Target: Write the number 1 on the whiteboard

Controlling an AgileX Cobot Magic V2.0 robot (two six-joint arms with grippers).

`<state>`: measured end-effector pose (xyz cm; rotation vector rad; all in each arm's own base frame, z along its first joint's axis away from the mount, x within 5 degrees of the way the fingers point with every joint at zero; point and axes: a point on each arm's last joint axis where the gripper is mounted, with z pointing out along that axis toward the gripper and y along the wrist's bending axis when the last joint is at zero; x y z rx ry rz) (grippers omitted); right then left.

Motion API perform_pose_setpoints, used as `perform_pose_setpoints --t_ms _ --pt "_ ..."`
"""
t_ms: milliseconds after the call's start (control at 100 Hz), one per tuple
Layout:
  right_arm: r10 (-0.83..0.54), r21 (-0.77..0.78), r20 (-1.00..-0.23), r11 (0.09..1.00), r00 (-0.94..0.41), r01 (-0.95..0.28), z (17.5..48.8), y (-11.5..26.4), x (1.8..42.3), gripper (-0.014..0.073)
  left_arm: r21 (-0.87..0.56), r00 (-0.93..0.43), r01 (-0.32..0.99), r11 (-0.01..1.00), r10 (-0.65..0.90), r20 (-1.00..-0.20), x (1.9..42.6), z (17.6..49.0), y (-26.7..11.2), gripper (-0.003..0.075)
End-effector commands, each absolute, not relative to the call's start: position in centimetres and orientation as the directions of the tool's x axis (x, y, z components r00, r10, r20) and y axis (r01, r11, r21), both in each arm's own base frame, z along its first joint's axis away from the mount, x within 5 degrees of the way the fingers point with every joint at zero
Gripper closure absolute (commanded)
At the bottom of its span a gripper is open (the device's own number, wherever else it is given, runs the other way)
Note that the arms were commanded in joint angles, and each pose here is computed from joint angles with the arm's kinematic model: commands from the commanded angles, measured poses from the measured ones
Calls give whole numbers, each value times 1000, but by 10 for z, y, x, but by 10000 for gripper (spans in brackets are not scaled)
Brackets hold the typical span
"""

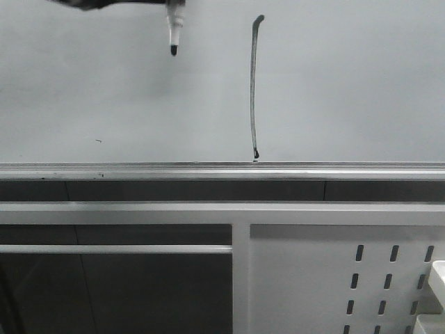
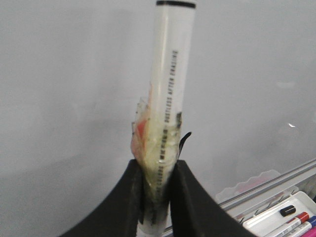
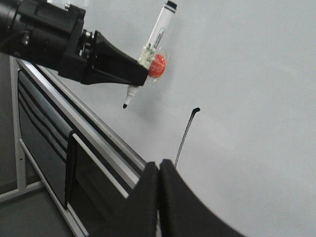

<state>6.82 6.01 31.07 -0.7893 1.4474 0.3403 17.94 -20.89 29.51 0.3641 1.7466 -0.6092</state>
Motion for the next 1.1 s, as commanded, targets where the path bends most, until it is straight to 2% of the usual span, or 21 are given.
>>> perform_pose_setpoints --t_ms 0,130,370,730,1090 --pt "-202 -266 -964 751 173 -605 323 57 71 645 -279 -208 471 837 -202 -957 183 301 -202 740" --pt "-202 -266 -964 751 173 -605 323 57 71 645 -279 -220 439 854 -199 -955 185 286 -201 740" --pt "-202 -266 -964 751 173 -605 323 57 71 645 -221 -156 432 874 -168 -973 192 282 -203 740" --pt "-197 -261 -965 752 170 -606 323 57 71 645 -237 -178 381 894 -181 -967 206 278 -194 740" --pt "-200 -260 -966 749 167 -610 323 58 70 645 -247 -270 405 880 -144 -952 207 272 -195 740"
